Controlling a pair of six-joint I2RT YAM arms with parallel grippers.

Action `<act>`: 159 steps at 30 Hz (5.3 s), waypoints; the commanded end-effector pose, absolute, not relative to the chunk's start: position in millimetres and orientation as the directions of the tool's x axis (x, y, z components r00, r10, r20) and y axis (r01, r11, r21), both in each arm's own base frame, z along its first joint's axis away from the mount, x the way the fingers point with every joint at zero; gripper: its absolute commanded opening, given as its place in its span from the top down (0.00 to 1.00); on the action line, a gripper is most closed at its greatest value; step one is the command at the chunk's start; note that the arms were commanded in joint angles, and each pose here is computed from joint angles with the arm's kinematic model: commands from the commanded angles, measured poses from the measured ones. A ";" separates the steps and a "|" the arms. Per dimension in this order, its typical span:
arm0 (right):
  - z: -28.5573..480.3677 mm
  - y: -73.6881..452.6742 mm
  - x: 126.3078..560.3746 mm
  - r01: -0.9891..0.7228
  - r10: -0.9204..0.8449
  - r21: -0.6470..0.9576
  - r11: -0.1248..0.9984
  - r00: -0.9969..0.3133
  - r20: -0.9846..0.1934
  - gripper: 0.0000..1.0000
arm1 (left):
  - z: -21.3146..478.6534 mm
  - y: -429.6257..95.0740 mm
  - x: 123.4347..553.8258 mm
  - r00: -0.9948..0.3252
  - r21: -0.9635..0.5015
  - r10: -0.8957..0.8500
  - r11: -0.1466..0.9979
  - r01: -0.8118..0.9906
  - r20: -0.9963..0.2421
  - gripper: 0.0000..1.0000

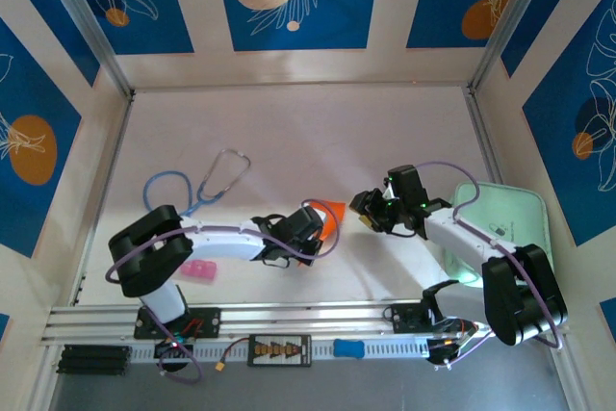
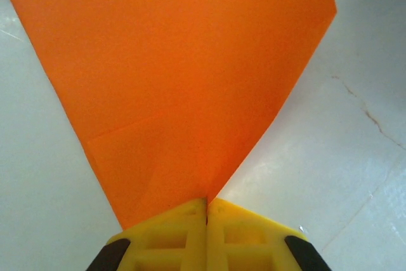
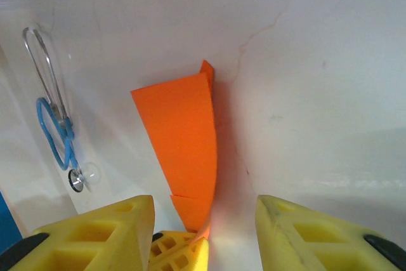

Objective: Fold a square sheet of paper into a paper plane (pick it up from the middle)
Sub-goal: Fold the wing for the fifth time at the center of the table.

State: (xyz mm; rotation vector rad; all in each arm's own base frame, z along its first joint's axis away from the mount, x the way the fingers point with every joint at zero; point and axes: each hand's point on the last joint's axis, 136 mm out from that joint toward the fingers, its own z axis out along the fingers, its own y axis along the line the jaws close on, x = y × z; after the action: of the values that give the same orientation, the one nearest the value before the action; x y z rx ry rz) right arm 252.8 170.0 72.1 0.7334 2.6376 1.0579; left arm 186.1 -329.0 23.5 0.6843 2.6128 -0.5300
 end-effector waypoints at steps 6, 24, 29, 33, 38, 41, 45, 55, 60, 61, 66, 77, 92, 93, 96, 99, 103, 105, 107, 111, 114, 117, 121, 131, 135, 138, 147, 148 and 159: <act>76.0 185.6 245.2 0.351 0.460 0.720 0.599 -0.887 0.050 0.49 | 37.0 -333.2 186.7 -0.784 -0.315 0.357 0.770 0.555 -0.508 1.00; 42.4 231.3 248.1 0.408 0.375 0.642 0.649 -0.906 0.197 0.69 | 38.0 -323.4 189.2 -0.721 -0.211 0.448 0.754 0.622 -0.529 0.98; 43.7 231.5 246.7 0.415 0.381 0.644 0.643 -0.902 0.202 0.81 | 34.8 -317.8 190.5 -0.716 -0.169 0.476 0.761 0.627 -0.511 0.94; 46.5 231.9 246.7 0.413 0.383 0.653 0.635 -0.902 0.198 0.88 | 33.1 -317.0 190.0 -0.706 -0.143 0.499 0.758 0.637 -0.502 0.92; 48.9 233.1 246.4 0.416 0.387 0.663 0.623 -0.900 0.201 0.94 | 33.8 -316.6 190.4 -0.694 -0.116 0.518 0.754 0.647 -0.501 0.87; 51.2 235.1 246.7 0.417 0.387 0.674 0.610 -0.899 0.206 0.96 | 34.2 -316.2 189.9 -0.682 -0.090 0.533 0.752 0.653 -0.501 0.83; 52.7 235.9 246.6 0.421 0.392 0.680 0.600 -0.896 0.209 0.98 | 33.8 -313.4 191.3 -0.670 -0.044 0.551 0.755 0.654 -0.497 0.78; 55.3 237.7 245.8 0.420 0.391 0.683 0.598 -0.896 0.209 0.98 | 31.6 -310.4 195.2 -0.658 0.042 0.582 0.764 0.644 -0.478 0.79; 55.1 237.5 245.5 0.421 0.392 0.681 0.598 -0.896 0.210 0.98 | 34.0 -309.6 195.5 -0.657 0.040 0.575 0.766 0.641 -0.488 0.86; 55.2 237.9 245.3 0.420 0.390 0.682 0.599 -0.896 0.210 0.98 | 33.4 -308.9 194.9 -0.657 0.041 0.576 0.766 0.641 -0.486 0.87; 55.3 237.8 245.2 0.419 0.390 0.682 0.599 -0.897 0.208 0.98 | 32.1 -307.1 195.1 -0.661 0.048 0.577 0.770 0.637 -0.479 0.84; 55.1 235.9 244.6 0.415 0.391 0.676 0.609 -0.899 0.199 0.92 | 31.1 -310.4 192.2 -0.672 0.013 0.559 0.774 0.634 -0.485 0.95; 64.0 201.4 246.2 0.366 0.432 0.645 0.671 -0.900 0.061 0.60 | 19.0 -329.3 182.6 -0.758 -0.210 0.446 0.779 0.590 -0.476 1.00; 64.6 200.8 245.9 0.360 0.431 0.647 0.673 -0.901 0.054 0.60 | 17.5 -328.8 182.1 -0.764 -0.218 0.440 0.781 0.584 -0.472 1.00; 65.3 199.0 246.2 0.345 0.431 0.651 0.676 -0.902 0.030 0.60 | 14.2 -326.9 182.5 -0.784 -0.249 0.414 0.788 0.563 -0.463 1.00; 66.3 198.3 246.6 0.318 0.425 0.653 0.687 -0.905 -0.005 0.60 | 10.3 -325.3 181.4 -0.801 -0.281 0.396 0.788 0.548 -0.449 1.00; 64.9 198.8 244.5 0.290 0.413 0.651 0.701 -0.910 -0.039 0.61 | 5.1 -327.2 178.0 -0.819 -0.322 0.384 0.782 0.533 -0.426 1.00; 66.5 204.5 242.8 0.260 0.385 0.668 0.697 -0.922 -0.043 0.63 | 4.1 -330.3 175.9 -0.824 -0.349 0.384 0.769 0.535 -0.417 1.00; 68.7 211.6 240.0 0.224 0.348 0.689 0.689 -0.937 -0.043 0.66 | 4.1 -333.1 174.5 -0.830 -0.381 0.380 0.755 0.533 -0.408 1.00; 70.8 220.1 233.0 0.165 0.291 0.713 0.682 -0.955 -0.057 0.74 | 3.3 -332.1 174.7 -0.850 -0.435 0.356 0.742 0.510 -0.389 1.00; 68.3 220.3 228.8 0.122 0.275 0.718 0.686 -0.956 -0.099 0.77 | 2.5 -331.6 174.1 -0.865 -0.480 0.340 0.727 0.491 -0.370 1.00; 67.8 222.0 225.1 0.083 0.256 0.738 0.669 -0.959 -0.125 0.82 | 1.0 -330.9 173.5 -0.875 -0.507 0.334 0.718 0.478 -0.351 1.00; 70.2 234.2 219.6 0.045 0.200 0.789 0.612 -0.975 -0.099 0.89 | -3.1 -329.4 173.9 -0.887 -0.527 0.326 0.717 0.457 -0.327 1.00; 59.0 244.9 212.5 0.038 0.155 0.822 0.569 -0.986 -0.062 0.95 | -6.7 -328.4 174.4 -0.915 -0.599 0.300 0.691 0.404 -0.270 1.00; 55.2 214.1 214.6 0.110 0.261 0.761 0.640 -0.962 -0.080 0.91 | -8.5 -325.6 177.1 -0.925 -0.606 0.282 0.699 0.380 -0.255 1.00; 66.3 192.1 213.7 0.134 0.333 0.761 0.634 -0.936 -0.112 0.84 | -7.7 -324.0 179.3 -0.929 -0.610 0.267 0.701 0.370 -0.256 1.00; 85.7 218.2 184.7 -0.002 0.193 0.835 0.550 -0.973 -0.129 0.88 | -8.2 -325.1 180.5 -0.933 -0.617 0.260 0.700 0.359 -0.248 1.00; 85.9 223.8 184.0 -0.019 0.169 0.833 0.552 -0.976 -0.134 0.90 | -8.1 -325.5 180.5 -0.934 -0.620 0.258 0.699 0.356 -0.246 1.00; 70.1 257.8 198.5 -0.041 0.099 0.838 0.544 -0.989 -0.112 0.96 | -8.7 -326.7 178.7 -0.941 -0.635 0.254 0.694 0.339 -0.223 1.00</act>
State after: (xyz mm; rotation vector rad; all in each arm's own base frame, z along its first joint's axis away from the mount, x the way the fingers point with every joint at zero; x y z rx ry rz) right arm 188.8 243.6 55.1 0.1231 2.6969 1.3645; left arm 190.0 -346.2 20.8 0.5306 2.6466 -1.1606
